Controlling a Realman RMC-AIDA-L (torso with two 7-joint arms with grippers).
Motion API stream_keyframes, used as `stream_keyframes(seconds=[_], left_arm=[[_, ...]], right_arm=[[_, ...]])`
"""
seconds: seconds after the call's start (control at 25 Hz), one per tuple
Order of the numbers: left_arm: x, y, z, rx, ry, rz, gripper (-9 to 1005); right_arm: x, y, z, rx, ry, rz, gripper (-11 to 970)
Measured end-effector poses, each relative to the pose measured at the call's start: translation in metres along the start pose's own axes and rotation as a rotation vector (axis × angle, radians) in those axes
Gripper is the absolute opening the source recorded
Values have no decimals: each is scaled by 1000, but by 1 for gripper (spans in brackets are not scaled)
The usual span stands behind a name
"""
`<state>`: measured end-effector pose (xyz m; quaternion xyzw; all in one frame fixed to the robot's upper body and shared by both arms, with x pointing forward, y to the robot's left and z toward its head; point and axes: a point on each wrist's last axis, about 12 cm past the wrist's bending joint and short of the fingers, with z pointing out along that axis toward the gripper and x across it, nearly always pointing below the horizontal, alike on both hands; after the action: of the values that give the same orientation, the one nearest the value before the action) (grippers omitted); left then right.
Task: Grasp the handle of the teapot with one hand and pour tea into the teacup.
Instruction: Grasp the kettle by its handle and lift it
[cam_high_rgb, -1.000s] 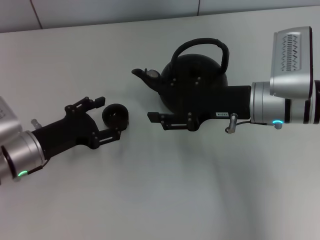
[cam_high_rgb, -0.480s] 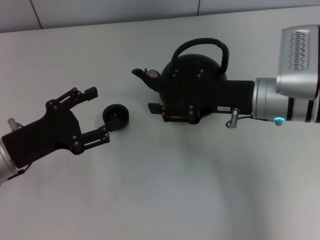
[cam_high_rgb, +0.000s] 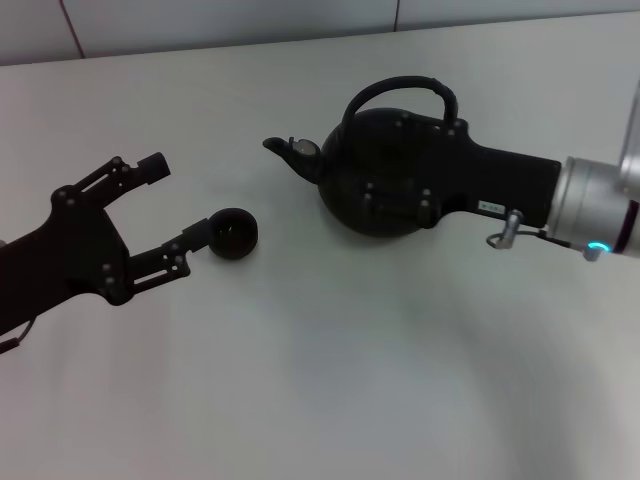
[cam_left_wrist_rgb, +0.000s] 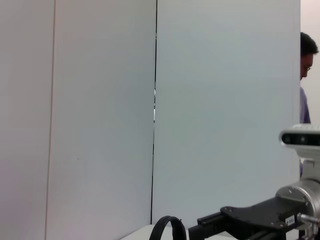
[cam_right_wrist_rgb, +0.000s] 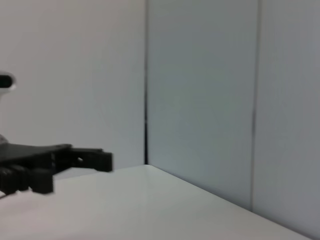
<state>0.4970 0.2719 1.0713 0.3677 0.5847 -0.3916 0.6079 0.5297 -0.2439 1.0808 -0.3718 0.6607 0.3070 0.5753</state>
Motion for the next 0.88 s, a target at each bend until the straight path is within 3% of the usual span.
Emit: stream_keyframes(seconds=[0.16,0.24,0.4,0.88], left_arm=[[-1,1,-3,1,3,-3,859],[-11,11,-13,3,12,-50,859],[-14,14,-14,-11,13,-47,860],[-16,20,-20,-21,35,-35,859]], right_arm=[[8,2,-10,23,0,16,595],[11,5,-16,29,-14,21,594],[14,11,-29,60,-68,29,593],[34,10,-61,287,-159,88,589]])
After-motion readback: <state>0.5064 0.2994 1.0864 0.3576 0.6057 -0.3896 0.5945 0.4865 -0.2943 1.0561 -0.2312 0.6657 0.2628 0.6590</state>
